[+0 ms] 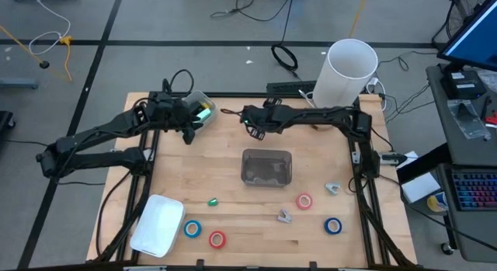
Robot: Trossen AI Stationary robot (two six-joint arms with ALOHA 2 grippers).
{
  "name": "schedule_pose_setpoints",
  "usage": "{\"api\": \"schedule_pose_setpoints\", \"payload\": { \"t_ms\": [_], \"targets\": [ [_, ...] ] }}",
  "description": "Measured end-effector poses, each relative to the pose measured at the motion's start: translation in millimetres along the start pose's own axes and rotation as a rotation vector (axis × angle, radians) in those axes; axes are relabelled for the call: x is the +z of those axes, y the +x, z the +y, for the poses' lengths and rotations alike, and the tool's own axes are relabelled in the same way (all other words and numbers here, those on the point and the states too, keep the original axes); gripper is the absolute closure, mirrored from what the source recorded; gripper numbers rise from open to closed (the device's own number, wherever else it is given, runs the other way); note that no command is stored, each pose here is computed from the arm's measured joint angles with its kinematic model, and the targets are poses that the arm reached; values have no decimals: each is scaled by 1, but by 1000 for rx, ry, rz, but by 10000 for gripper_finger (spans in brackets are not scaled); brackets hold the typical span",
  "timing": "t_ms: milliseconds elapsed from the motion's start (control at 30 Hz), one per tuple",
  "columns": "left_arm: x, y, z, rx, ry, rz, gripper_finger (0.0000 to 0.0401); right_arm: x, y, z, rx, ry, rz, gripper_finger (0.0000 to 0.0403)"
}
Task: Pick and place Stapler, Stapler remover, tape
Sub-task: Put the top green stapler into the gray bin
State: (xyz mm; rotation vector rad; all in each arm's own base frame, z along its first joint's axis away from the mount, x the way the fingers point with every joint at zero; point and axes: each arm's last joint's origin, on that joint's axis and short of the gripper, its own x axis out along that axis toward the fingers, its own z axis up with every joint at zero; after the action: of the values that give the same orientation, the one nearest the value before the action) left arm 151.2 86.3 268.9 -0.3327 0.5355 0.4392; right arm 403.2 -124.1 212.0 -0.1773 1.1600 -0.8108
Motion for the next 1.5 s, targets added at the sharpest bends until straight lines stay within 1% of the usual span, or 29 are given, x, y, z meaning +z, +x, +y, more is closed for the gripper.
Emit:
{"api": "schedule_pose_setpoints", "payload": {
  "t_ms": [167,300,400,567,667,867,933,1133,1333,1500],
  "targets": [
    [0,0,0,0,2,0,249,-3,5,-8,-11,70,42,161],
    [0,0,0,0,2,0,249,-8,7,-12,-12,102,88,161],
    [0,0,0,0,2,0,249,-11,7,-11,26,146,121,161],
    [0,0,0,0,3,0,249,-10,3,-4,49,253,111,161],
    [0,0,0,0,3,0,249,-10,2,-2,101,331,127,161],
    [0,0,0,-2,3,0,249,-13,16,6,139,407,168,161],
    [0,0,0,-1,4,3,249,-12,15,3,163,426,164,161],
    [-3,0,0,2,1,31,249,-10,23,-5,164,511,167,161],
    [-3,0,0,2,1,33,249,-11,32,-17,277,646,236,161],
    [-3,0,0,1,1,33,249,-7,33,-18,282,707,207,161]
  ]
}}
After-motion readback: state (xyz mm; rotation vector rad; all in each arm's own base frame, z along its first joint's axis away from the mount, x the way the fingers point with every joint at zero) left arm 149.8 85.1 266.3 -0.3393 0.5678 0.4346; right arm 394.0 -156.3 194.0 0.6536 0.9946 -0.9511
